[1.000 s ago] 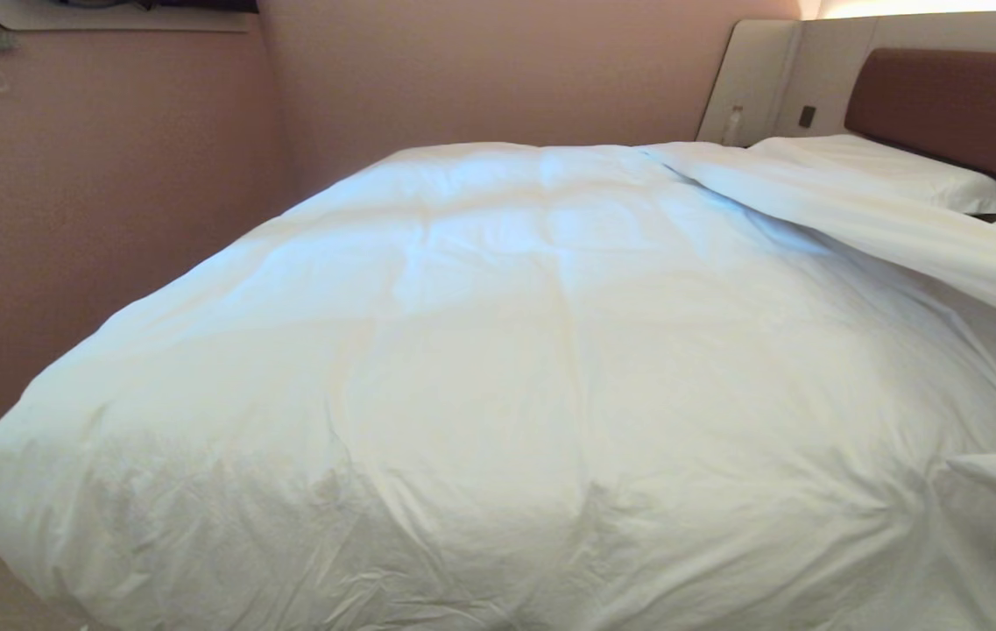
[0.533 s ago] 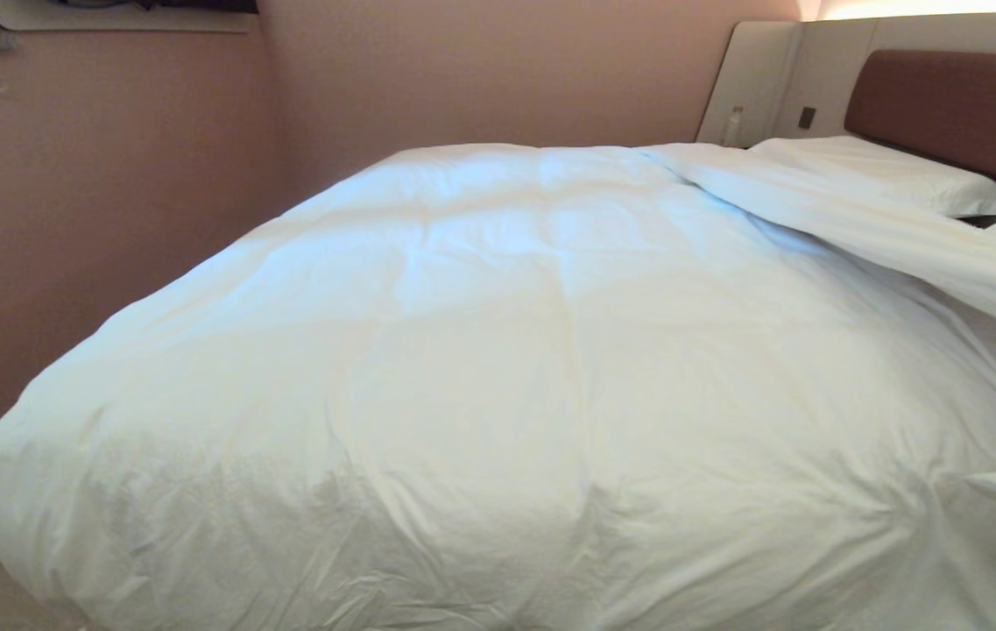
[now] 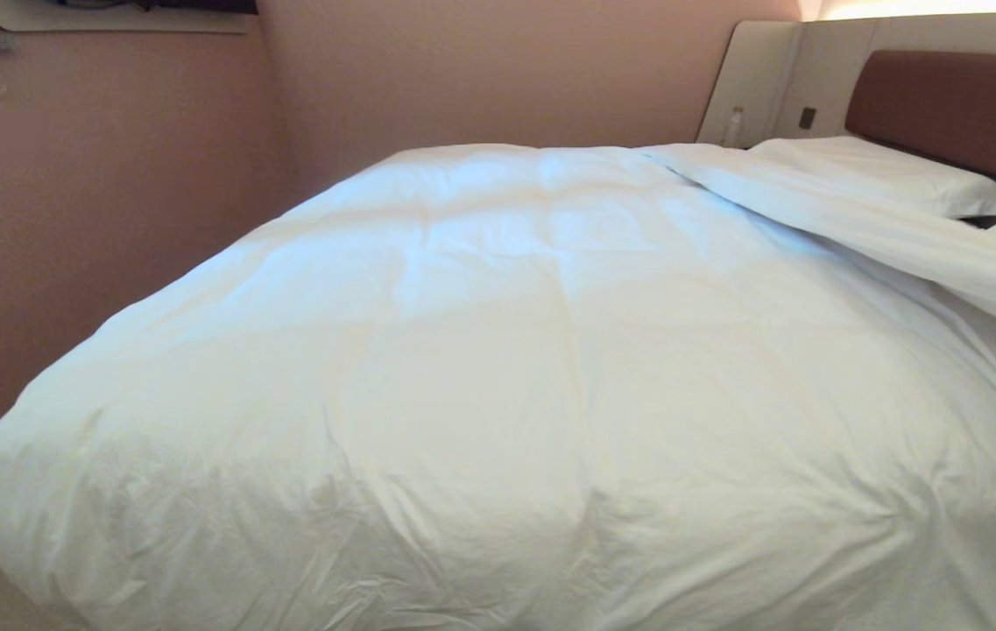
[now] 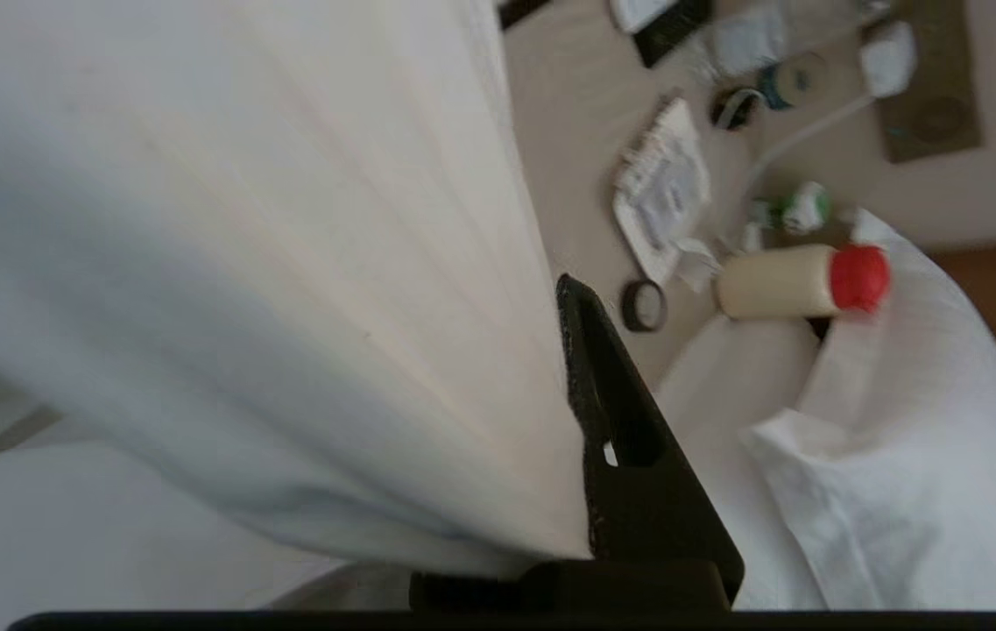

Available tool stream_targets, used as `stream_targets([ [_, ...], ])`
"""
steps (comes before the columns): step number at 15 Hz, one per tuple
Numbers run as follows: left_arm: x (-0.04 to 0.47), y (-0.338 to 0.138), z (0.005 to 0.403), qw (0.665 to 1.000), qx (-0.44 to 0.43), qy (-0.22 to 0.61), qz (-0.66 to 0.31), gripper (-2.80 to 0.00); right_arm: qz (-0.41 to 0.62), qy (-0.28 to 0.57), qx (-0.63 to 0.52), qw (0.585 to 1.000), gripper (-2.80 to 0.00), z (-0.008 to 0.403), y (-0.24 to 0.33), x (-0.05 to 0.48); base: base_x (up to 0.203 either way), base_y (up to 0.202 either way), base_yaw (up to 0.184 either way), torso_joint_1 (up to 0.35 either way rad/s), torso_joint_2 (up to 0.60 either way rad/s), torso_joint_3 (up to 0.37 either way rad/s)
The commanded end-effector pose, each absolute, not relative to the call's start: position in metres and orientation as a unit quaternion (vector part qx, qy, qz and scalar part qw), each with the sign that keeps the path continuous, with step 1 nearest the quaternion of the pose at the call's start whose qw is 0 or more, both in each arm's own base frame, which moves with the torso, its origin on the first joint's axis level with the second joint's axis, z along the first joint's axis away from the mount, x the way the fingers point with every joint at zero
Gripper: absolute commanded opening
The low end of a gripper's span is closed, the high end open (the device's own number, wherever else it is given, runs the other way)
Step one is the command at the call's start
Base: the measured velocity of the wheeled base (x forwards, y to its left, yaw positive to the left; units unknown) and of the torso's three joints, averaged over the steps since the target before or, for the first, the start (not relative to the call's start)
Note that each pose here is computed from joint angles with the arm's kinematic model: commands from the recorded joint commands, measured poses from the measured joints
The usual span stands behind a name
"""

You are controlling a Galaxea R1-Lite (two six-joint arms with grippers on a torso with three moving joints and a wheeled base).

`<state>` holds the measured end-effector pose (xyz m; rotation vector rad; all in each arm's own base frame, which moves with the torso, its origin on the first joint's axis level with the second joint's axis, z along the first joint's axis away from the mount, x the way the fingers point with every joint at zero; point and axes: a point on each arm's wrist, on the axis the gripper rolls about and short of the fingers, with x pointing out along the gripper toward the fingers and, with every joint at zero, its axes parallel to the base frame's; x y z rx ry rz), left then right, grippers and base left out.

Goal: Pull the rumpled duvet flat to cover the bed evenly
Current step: Flatten the corners of the folded blanket

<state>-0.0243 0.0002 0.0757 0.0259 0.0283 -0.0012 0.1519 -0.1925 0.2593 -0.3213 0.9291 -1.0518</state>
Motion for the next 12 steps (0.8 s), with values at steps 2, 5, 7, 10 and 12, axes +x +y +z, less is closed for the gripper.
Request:
stream_targets([
  [2, -0.024, 0.000, 0.076, 1.000, 0.013, 0.015, 0.000, -2.80, -0.389, 0.394, -0.131, 0.822, -2.80, 0.268, -0.180, 0.147, 0.000, 0.000, 0.000, 0.000, 0.00, 0.000],
  [5, -0.024, 0.000, 0.076, 1.000, 0.013, 0.015, -0.001, -2.80, -0.324, 0.400, -0.113, 0.850, -2.80, 0.271, -0.159, 0.138, 0.000, 0.000, 0.000, 0.000, 0.00, 0.000],
  [7, -0.024, 0.000, 0.076, 1.000, 0.013, 0.015, 0.000, -2.80, -0.268, 0.410, -0.110, 0.865, -2.80, 0.270, -0.139, 0.139, 0.000, 0.000, 0.000, 0.000, 0.00, 0.000],
  [10, -0.024, 0.000, 0.076, 1.000, 0.013, 0.015, 0.000, -2.80, -0.189, 0.437, -0.112, 0.872, -2.80, 0.260, -0.113, 0.147, 0.000, 0.000, 0.000, 0.000, 0.00, 0.000],
  [12, -0.024, 0.000, 0.076, 1.000, 0.013, 0.015, 0.000, -2.80, -0.137, 0.474, -0.114, 0.862, -2.80, 0.239, -0.102, 0.155, 0.000, 0.000, 0.000, 0.000, 0.00, 0.000],
])
